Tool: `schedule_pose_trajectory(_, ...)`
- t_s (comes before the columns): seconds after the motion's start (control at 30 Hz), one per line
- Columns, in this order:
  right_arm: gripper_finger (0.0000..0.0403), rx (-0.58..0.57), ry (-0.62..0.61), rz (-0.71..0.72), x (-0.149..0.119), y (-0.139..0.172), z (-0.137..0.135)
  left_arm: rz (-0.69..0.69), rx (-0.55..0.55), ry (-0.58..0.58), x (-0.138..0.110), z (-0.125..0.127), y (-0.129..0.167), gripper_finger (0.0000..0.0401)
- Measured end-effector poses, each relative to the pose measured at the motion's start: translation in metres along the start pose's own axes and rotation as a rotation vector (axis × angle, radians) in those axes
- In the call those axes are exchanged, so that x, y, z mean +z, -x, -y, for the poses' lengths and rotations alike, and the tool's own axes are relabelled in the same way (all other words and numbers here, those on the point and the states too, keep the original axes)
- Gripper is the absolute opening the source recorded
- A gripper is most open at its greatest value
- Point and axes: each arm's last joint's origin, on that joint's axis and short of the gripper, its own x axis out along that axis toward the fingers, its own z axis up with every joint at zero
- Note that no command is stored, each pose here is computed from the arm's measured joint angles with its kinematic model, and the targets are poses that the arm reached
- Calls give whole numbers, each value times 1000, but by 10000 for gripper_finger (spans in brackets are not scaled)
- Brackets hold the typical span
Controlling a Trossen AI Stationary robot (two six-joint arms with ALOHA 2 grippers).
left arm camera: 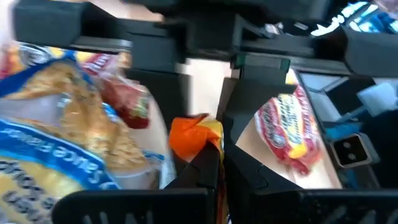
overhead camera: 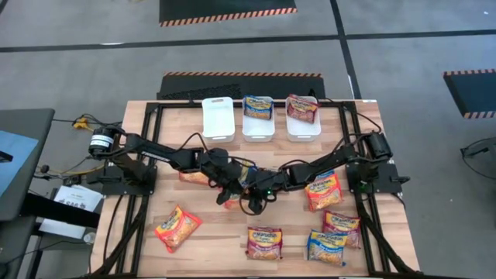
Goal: Sort Maruchan noodles
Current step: Put the orange noodle pack into the left white bin
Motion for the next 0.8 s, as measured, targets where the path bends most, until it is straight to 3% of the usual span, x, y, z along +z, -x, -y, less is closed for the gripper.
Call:
schedule_pose_trajectory(0.1,24,-3,2,0,0,0,0,10,27,3,0,-1,0,0)
schedule_pose_trajectory(0.37,24,-5,13,4,0,0,0,-9,-48,110,3,-8,4,7)
schedule_pose_trajectory(0.8,24,0,54,-14,-1,-1,0,38,-241,265,25,-34,27,89)
